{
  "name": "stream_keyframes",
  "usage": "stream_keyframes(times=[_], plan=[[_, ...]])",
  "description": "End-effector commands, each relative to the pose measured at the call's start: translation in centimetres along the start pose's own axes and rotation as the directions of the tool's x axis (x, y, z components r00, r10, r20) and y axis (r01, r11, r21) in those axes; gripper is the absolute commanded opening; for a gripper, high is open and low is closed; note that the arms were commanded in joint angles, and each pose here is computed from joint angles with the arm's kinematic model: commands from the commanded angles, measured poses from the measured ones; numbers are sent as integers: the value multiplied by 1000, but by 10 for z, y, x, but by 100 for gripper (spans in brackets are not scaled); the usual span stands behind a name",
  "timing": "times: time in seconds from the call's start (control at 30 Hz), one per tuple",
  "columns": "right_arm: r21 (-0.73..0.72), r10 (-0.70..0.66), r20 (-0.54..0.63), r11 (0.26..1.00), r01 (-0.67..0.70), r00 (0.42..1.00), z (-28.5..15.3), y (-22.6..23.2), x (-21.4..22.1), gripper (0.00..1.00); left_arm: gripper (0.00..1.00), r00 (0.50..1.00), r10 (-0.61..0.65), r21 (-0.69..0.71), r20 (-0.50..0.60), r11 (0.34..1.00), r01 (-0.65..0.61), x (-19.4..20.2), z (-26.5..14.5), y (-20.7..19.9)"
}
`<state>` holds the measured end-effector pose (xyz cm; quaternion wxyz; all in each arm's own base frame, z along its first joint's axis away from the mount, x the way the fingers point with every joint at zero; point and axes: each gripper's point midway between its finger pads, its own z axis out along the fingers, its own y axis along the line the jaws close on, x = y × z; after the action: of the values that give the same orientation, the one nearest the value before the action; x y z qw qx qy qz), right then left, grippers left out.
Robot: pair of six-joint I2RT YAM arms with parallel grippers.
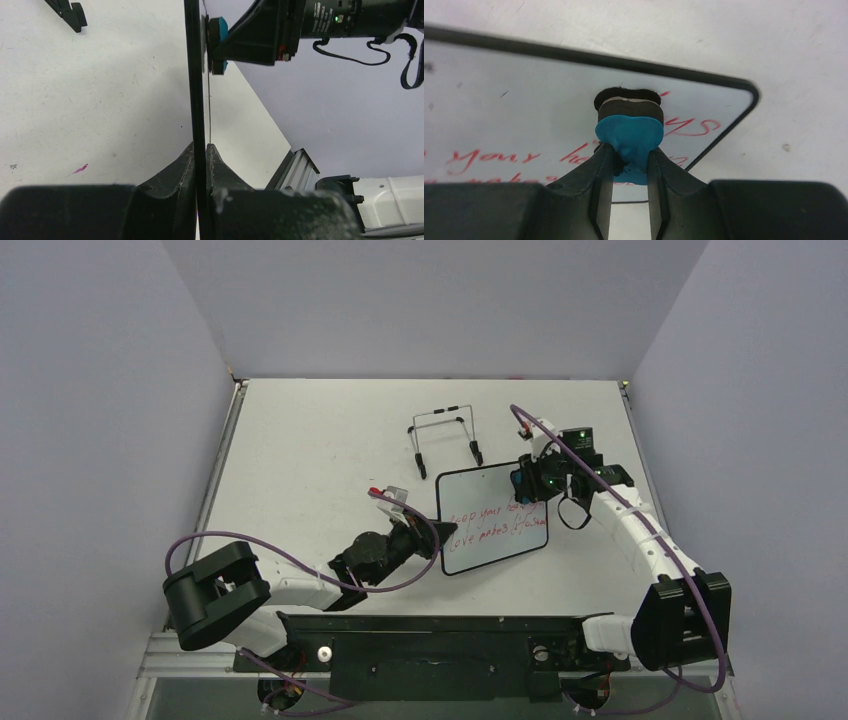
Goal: Erase the whiteboard
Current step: Erase the whiteboard at the center of the board.
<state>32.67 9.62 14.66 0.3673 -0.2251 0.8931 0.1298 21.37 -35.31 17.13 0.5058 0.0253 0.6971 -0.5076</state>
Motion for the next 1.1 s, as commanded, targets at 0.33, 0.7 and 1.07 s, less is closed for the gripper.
stream_keyframes(times=[0.33, 0.7, 1.07], plan=[[29, -16, 110, 999, 12, 994, -22, 1, -23, 0, 0, 998, 16, 101, 61, 995, -22, -25, 8, -34], [-174, -157, -2, 973, 154, 988, -22, 35, 11, 0, 0, 998, 12, 110, 58, 994, -18, -24, 9, -36], [99, 41, 114, 994, -53, 993, -25, -29, -39, 0, 0, 998, 10, 115, 57, 993, -17, -24, 8, -37]])
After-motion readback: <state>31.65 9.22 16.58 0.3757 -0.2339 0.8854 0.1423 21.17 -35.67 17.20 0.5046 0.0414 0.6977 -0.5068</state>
